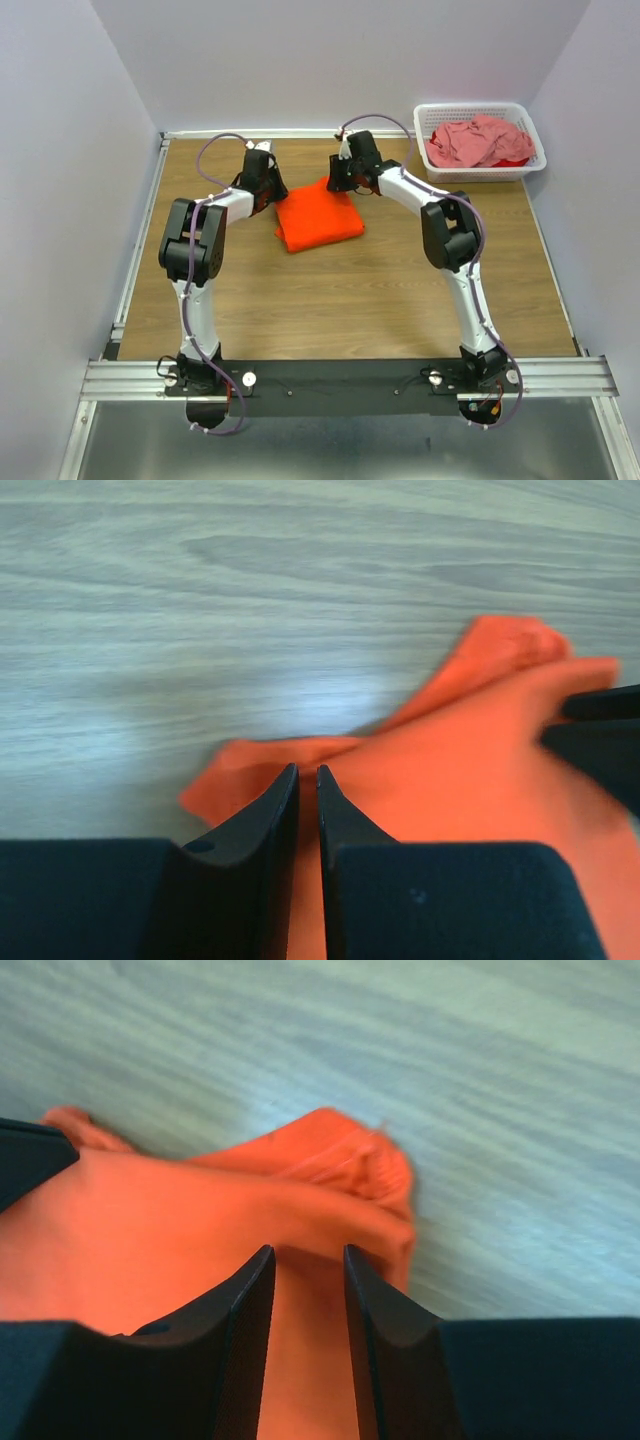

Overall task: Fold and stack the t-shirts
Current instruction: Fold the tshirt

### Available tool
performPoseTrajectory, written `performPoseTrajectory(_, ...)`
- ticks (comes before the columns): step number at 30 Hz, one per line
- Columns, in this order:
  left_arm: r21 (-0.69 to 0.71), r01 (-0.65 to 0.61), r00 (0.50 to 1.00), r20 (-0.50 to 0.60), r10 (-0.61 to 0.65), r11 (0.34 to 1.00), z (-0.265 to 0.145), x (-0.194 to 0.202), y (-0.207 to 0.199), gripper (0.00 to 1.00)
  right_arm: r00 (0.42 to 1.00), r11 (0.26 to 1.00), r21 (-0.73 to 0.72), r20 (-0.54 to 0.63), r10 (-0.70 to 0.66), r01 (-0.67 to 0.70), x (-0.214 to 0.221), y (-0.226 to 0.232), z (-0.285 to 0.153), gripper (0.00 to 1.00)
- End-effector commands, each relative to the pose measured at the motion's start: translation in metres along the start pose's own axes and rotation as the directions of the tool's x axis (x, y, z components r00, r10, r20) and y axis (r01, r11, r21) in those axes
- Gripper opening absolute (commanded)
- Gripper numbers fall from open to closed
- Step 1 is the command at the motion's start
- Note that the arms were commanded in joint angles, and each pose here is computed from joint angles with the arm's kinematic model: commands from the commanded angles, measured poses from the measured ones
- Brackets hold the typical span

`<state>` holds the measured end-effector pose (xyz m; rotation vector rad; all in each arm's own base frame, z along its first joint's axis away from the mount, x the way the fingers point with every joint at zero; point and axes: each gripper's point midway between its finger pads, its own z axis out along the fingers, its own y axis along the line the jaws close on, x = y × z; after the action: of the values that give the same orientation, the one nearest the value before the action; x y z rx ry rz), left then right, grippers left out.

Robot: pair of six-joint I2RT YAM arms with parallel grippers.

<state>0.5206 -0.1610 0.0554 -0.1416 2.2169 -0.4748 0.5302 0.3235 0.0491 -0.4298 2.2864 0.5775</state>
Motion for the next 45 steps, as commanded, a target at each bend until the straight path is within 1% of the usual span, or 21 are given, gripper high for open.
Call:
performPoseTrajectory(1, 0.012, 0.028, 0.999, -0.033, -0.028, 1.000, 0.008, -0.003, 0.011, 0.20, 0.995, 0.999, -0.021, 0.094, 0.026, -0.024, -0.043, -0.003, -0.009, 0.42)
performPoseTrajectory(4, 0.016, 0.014, 1.000, -0.006, -0.014, 1.000, 0.001, -0.019, 0.007, 0.20, 0.990, 0.998, -0.054, 0.132, 0.049, -0.042, -0.064, 0.005, -0.024, 0.44)
performPoseTrajectory(6, 0.021, 0.011, 1.000, 0.024, -0.011, 1.000, -0.010, -0.031, 0.003, 0.24, 0.987, 0.994, -0.089, 0.143, 0.071, -0.058, -0.072, 0.012, -0.033, 0.44)
performPoseTrajectory(9, 0.034, 0.008, 0.995, 0.098, -0.011, 0.999, -0.040, -0.055, -0.007, 0.40, 0.986, 0.976, -0.197, 0.119, 0.117, -0.092, -0.074, 0.031, -0.048, 0.45)
performPoseTrajectory(10, 0.052, 0.017, 0.991, 0.129, -0.023, 0.999, -0.055, -0.062, -0.013, 0.48, 0.985, 0.969, -0.221, 0.107, 0.133, -0.107, -0.073, 0.032, -0.050, 0.45)
performPoseTrajectory(12, 0.090, 0.024, 0.986, 0.163, -0.038, 0.996, -0.072, -0.069, -0.024, 0.52, 0.982, 0.943, -0.301, 0.072, 0.172, -0.143, -0.067, 0.044, -0.052, 0.45)
performPoseTrajectory(13, 0.126, 0.042, 0.987, 0.148, -0.061, 0.991, -0.075, -0.060, -0.028, 0.53, 0.980, 0.934, -0.318, 0.061, 0.188, -0.160, -0.063, 0.044, -0.051, 0.45)
performPoseTrajectory(15, 0.164, 0.055, 0.988, 0.136, -0.077, 0.985, -0.076, -0.053, -0.034, 0.53, 0.972, 0.909, -0.365, 0.042, 0.232, -0.201, -0.057, 0.048, -0.046, 0.45)
performPoseTrajectory(17, 0.183, 0.067, 0.991, 0.104, -0.087, 0.981, -0.069, -0.040, -0.034, 0.52, 0.964, 0.895, -0.381, 0.036, 0.265, -0.232, -0.057, 0.042, -0.043, 0.45)
performPoseTrajectory(19, 0.174, 0.090, 0.993, 0.063, -0.102, 0.981, -0.056, -0.025, -0.028, 0.45, 0.952, 0.879, -0.389, 0.017, 0.305, -0.275, -0.050, 0.030, -0.031, 0.44)
performPoseTrajectory(21, 0.175, 0.100, 0.993, 0.047, -0.109, 0.979, -0.048, -0.021, -0.026, 0.42, 0.939, 0.864, -0.393, 0.001, 0.343, -0.316, -0.046, 0.020, -0.023, 0.44)
performPoseTrajectory(23, 0.159, 0.115, 0.993, 0.021, -0.119, 0.981, -0.035, -0.012, -0.020, 0.40, 0.922, 0.848, -0.379, -0.033, 0.387, -0.370, -0.032, 0.002, -0.009, 0.44)
performPoseTrajectory(24, 0.151, 0.126, 0.992, 0.009, -0.129, 0.981, -0.031, -0.007, -0.018, 0.38, 0.919, 0.843, -0.389, -0.027, 0.393, -0.372, -0.031, -0.003, -0.005, 0.44)
performPoseTrajectory(26, 0.125, 0.179, 0.984, -0.037, -0.175, 0.976, -0.017, 0.010, -0.008, 0.33, 0.906, 0.835, -0.370, -0.049, 0.421, -0.408, -0.016, -0.023, 0.007, 0.44)
performPoseTrajectory(27, 0.126, 0.179, 0.984, -0.036, -0.176, 0.976, -0.017, 0.009, -0.007, 0.33, 0.902, 0.833, -0.362, -0.064, 0.426, -0.419, -0.007, -0.025, 0.013, 0.44)
performPoseTrajectory(29, 0.116, 0.217, 0.975, -0.069, -0.210, 0.969, -0.010, 0.021, -0.004, 0.32, 0.886, 0.821, -0.343, -0.095, 0.453, -0.456, 0.010, -0.038, 0.020, 0.44)
performPoseTrajectory(31, 0.105, 0.232, 0.971, -0.080, -0.224, 0.967, -0.006, 0.027, -0.001, 0.32, 0.880, 0.819, -0.330, -0.100, 0.465, -0.470, 0.017, -0.048, 0.022, 0.44)
performPoseTrajectory(34, 0.091, 0.242, 0.969, -0.072, -0.236, 0.966, -0.006, 0.026, 0.003, 0.31, 0.873, 0.818, -0.312, -0.102, 0.477, -0.484, 0.023, -0.058, 0.021, 0.44)
performPoseTrajectory(39, 0.096, 0.234, 0.972, -0.039, -0.232, 0.967, -0.014, 0.009, 0.007, 0.32, 0.889, 0.830, -0.333, -0.056, 0.455, -0.446, -0.001, -0.055, 0.002, 0.44)
performPoseTrajectory(43, 0.131, 0.183, 0.982, 0.020, -0.187, 0.974, -0.036, -0.021, -0.007, 0.41, 0.899, 0.840, -0.352, -0.008, 0.438, -0.412, -0.029, -0.040, -0.033, 0.44)
performPoseTrajectory(45, 0.131, 0.173, 0.983, 0.030, -0.179, 0.976, -0.046, -0.026, -0.010, 0.44, 0.900, 0.840, -0.357, -0.002, 0.436, -0.408, -0.033, -0.035, -0.045, 0.44)
